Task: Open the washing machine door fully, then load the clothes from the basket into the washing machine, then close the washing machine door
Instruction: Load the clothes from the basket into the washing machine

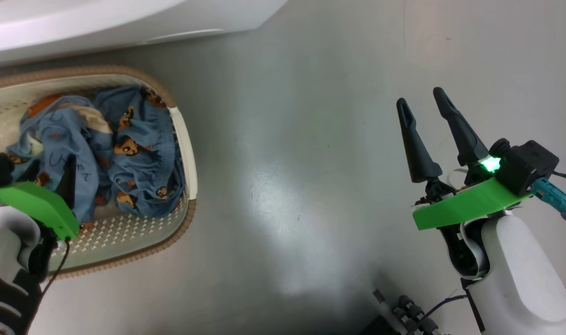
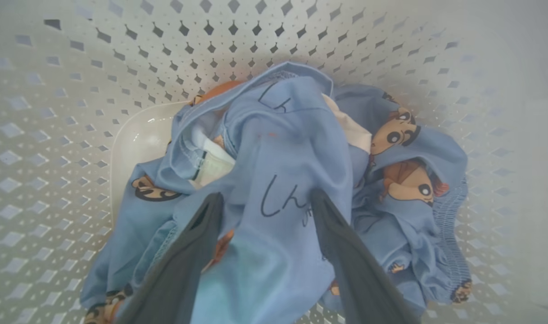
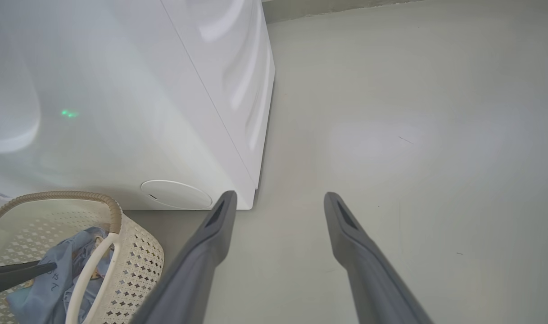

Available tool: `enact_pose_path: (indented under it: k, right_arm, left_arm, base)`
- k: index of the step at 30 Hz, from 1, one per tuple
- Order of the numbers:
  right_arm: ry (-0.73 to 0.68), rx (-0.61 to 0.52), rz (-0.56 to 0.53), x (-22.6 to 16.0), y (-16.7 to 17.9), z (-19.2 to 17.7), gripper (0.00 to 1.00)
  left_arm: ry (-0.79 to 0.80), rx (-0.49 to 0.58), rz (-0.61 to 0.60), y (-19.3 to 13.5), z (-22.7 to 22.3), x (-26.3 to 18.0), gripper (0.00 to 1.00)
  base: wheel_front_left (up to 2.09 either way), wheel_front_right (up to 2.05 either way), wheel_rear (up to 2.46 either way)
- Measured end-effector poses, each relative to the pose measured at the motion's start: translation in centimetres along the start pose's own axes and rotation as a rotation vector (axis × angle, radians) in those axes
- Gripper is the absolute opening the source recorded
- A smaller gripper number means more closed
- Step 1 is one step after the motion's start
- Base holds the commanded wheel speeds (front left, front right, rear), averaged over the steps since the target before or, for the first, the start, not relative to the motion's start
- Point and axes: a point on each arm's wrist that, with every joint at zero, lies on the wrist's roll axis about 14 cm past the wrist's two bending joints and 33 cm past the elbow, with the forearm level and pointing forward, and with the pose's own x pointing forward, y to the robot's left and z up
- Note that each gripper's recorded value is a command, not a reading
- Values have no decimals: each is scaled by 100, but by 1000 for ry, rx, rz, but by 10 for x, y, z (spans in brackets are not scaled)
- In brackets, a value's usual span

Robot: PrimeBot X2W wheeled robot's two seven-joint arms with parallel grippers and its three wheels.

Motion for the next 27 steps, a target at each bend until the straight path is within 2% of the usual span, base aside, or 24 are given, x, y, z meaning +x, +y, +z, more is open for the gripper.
enact_pose_path:
  k: [14, 15, 16, 17, 18, 27]
  right_arm:
    - [6, -8, -12, -1, -5, -3, 100]
    - [5, -8, -13, -1, -5, -2, 100]
    - [3, -9, -13, -1, -5, -1, 100]
    - [1, -9, -13, -1, -5, -1, 100]
    - [0, -10, -13, -1, -5, 0, 100]
    - [-31, -7, -3, -1, 0, 12, 100]
  left_arm:
    - [106, -60, -55, -18, -20, 10, 100]
    - [113, -57, -56, -18, -21, 10, 89]
    - [116, -53, -57, -18, -21, 10, 49]
    - [116, -55, -58, -18, -21, 10, 28]
    - [116, -60, -57, -18, -20, 10, 0]
    - [57, -101, -49, -19, -4, 2, 0]
  base:
    - [0, 0, 0]
    - [0, 0, 0]
    - [0, 0, 0]
    - [0, 0, 0]
    - [0, 0, 0]
    - [0, 0, 0]
